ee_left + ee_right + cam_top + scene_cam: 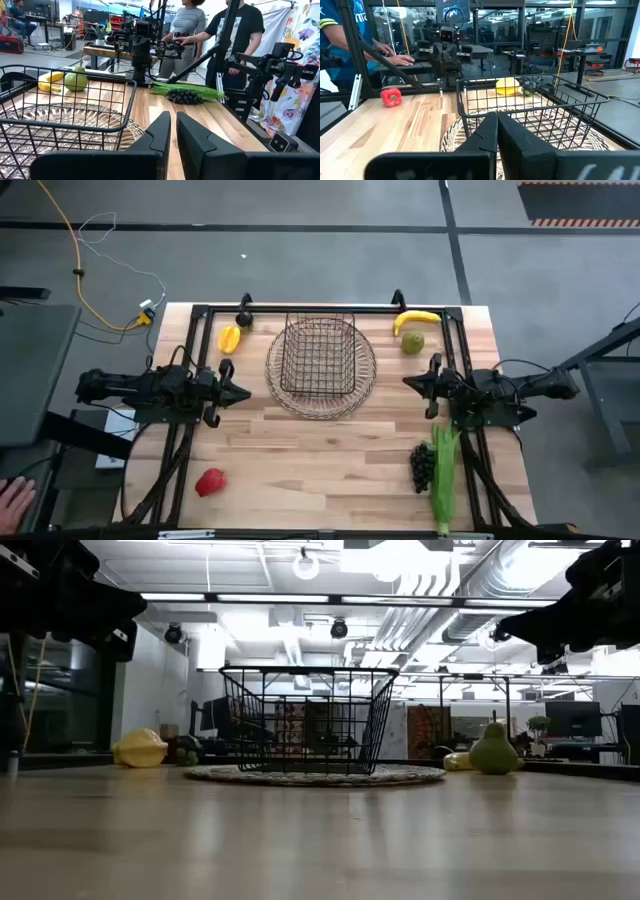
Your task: Build produce basket
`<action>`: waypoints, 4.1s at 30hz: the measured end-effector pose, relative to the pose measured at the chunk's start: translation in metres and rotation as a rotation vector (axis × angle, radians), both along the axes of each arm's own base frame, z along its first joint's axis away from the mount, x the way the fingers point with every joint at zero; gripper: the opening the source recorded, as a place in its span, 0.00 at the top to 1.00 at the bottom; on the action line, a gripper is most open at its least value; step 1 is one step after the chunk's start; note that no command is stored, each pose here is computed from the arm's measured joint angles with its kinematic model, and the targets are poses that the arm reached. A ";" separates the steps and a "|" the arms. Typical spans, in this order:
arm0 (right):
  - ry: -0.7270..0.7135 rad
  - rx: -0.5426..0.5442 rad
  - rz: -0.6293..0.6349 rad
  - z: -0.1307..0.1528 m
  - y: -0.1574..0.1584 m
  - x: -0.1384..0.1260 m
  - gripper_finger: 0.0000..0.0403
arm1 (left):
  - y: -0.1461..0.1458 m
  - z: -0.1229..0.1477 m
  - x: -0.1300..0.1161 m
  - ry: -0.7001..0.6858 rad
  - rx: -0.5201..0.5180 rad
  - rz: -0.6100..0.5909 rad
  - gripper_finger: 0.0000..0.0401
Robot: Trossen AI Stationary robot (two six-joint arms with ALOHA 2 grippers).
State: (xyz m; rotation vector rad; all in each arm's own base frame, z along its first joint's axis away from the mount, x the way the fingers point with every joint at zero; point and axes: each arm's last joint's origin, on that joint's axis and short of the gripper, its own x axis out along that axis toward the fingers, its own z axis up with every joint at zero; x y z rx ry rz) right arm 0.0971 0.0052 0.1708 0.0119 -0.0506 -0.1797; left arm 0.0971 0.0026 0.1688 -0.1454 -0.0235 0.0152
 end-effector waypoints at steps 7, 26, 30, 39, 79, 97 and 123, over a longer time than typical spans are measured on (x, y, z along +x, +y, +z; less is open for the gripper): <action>0.000 0.000 0.000 0.000 0.000 0.000 1.00 | 0.000 0.000 0.000 0.000 0.000 0.000 0.95; 0.000 0.000 0.000 0.000 0.000 0.000 1.00 | 0.000 0.000 0.000 0.000 0.000 0.000 0.95; 0.000 0.000 0.000 0.000 0.000 0.000 1.00 | 0.000 0.000 0.000 0.000 0.000 0.000 0.95; 0.000 0.000 0.000 0.000 0.000 0.000 1.00 | 0.000 0.000 0.000 0.000 0.000 0.000 0.95; 0.000 0.000 0.000 0.000 0.000 0.000 1.00 | 0.000 0.000 0.000 0.000 0.000 0.000 0.95; 0.000 0.000 0.000 0.000 0.000 0.000 1.00 | 0.007 0.070 -0.027 -0.722 -0.165 0.233 0.95; 0.000 0.000 0.000 0.000 0.000 0.000 1.00 | 0.045 0.200 0.010 0.424 -0.126 0.904 0.49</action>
